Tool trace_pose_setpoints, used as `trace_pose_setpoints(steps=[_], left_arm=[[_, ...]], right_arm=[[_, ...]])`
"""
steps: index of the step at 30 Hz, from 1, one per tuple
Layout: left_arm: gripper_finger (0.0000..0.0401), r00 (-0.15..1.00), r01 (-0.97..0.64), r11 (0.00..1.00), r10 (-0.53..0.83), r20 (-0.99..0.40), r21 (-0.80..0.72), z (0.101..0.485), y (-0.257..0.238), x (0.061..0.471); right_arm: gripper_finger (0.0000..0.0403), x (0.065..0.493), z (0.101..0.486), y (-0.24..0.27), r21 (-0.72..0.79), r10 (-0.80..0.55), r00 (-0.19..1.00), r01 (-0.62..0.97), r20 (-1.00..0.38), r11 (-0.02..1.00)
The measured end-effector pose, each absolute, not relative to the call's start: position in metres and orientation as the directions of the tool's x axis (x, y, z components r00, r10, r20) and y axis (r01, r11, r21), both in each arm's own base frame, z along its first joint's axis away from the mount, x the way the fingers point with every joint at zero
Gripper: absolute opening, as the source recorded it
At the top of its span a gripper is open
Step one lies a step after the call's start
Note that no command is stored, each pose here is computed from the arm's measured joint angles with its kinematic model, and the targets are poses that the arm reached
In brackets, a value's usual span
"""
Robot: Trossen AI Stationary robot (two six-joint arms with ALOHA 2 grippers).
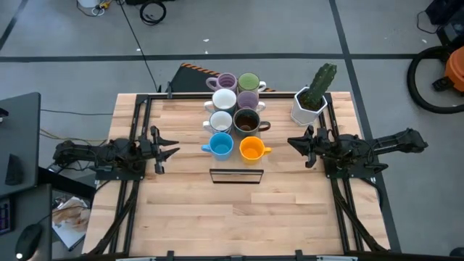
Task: Place coffee mugs
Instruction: Return to Home Position
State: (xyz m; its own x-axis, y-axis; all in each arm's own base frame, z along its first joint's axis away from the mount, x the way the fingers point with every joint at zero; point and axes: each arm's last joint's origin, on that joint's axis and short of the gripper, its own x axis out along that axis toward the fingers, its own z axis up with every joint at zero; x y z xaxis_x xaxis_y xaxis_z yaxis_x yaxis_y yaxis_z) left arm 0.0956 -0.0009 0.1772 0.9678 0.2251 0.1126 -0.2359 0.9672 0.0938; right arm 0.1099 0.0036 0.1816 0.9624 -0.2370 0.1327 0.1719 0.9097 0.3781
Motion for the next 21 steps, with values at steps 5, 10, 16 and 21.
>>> trace_pose_setpoints(steps=[5, 10, 16, 21], left_arm=[[0.0116, 0.967, -0.232, 0.973, 0.228, 0.112, 0.02, 0.1771, -0.0009, 0.0957], [0.0116, 0.967, -0.232, 0.973, 0.228, 0.111, 0.02, 0.177, -0.0009, 0.0957], [0.0117, 0.967, -0.231, 0.973, 0.228, 0.111, 0.019, 0.177, -0.0009, 0.0957], [0.0117, 0.967, -0.231, 0.973, 0.228, 0.111, 0.019, 0.177, -0.0009, 0.0957]], right_arm=[[0.0042, 0.1099, 0.1816, 0.0036, 0.376, -0.237, 0.962, 0.172, 0.132, 0.91], [0.0042, 0.1099, 0.1816, 0.0036, 0.376, -0.237, 0.962, 0.172, 0.133, 0.91], [0.0043, 0.1099, 0.1816, 0.0036, 0.376, -0.237, 0.962, 0.172, 0.132, 0.91], [0.0043, 0.1099, 0.1816, 0.0036, 0.376, -0.237, 0.962, 0.172, 0.132, 0.91]])
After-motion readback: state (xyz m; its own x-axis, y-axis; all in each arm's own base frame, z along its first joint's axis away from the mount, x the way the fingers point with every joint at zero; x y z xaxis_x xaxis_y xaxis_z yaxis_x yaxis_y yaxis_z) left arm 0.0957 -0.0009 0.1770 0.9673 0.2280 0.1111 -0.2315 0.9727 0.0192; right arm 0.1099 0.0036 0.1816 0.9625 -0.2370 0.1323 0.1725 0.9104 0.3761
